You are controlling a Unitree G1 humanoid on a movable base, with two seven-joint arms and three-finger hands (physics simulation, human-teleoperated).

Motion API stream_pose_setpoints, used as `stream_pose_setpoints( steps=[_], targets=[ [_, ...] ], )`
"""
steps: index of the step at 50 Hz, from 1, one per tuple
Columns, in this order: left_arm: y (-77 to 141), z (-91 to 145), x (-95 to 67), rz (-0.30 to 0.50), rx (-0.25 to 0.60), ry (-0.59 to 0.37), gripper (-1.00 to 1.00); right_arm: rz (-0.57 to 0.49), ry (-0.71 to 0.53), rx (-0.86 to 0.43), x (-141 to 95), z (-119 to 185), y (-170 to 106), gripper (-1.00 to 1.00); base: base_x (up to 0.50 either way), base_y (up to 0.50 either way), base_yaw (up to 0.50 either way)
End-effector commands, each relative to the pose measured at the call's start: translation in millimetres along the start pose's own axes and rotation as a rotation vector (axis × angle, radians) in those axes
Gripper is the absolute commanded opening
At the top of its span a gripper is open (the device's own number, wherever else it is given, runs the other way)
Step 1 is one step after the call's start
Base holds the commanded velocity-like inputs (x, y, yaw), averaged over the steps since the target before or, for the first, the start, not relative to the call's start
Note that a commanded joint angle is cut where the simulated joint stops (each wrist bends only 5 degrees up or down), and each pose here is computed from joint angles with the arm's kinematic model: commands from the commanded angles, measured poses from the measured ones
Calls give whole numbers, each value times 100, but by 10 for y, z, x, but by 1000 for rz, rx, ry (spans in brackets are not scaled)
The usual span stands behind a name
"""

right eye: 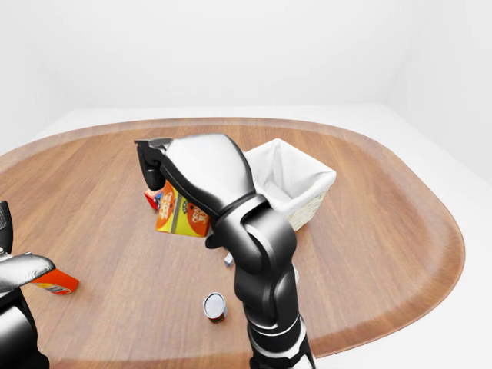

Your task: Pick up the orange juice, and put it in the basket.

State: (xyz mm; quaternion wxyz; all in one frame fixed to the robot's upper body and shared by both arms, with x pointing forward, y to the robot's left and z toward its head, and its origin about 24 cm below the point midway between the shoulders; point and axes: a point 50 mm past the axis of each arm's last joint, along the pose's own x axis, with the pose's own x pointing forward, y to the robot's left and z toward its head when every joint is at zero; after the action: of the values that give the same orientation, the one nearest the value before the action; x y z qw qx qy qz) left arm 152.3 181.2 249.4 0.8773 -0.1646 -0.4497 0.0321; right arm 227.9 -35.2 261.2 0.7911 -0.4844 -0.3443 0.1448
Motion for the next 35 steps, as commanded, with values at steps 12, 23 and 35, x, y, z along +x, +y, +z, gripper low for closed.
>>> stream_pose_setpoints(
  steps=[12,23,35],
  targets=[
    [0,0,0,1,0,0,100,-140,-132,-72,212,156,-473,-100,0,0,0],
    [0,0,0,0,0,0,100,-134,-149,-101,265,76,-589,-100,0,0,0],
    [0,0,0,1,0,0,100,-140,-240,-75,362,100,-794,-100,0,0,0]
  ],
)
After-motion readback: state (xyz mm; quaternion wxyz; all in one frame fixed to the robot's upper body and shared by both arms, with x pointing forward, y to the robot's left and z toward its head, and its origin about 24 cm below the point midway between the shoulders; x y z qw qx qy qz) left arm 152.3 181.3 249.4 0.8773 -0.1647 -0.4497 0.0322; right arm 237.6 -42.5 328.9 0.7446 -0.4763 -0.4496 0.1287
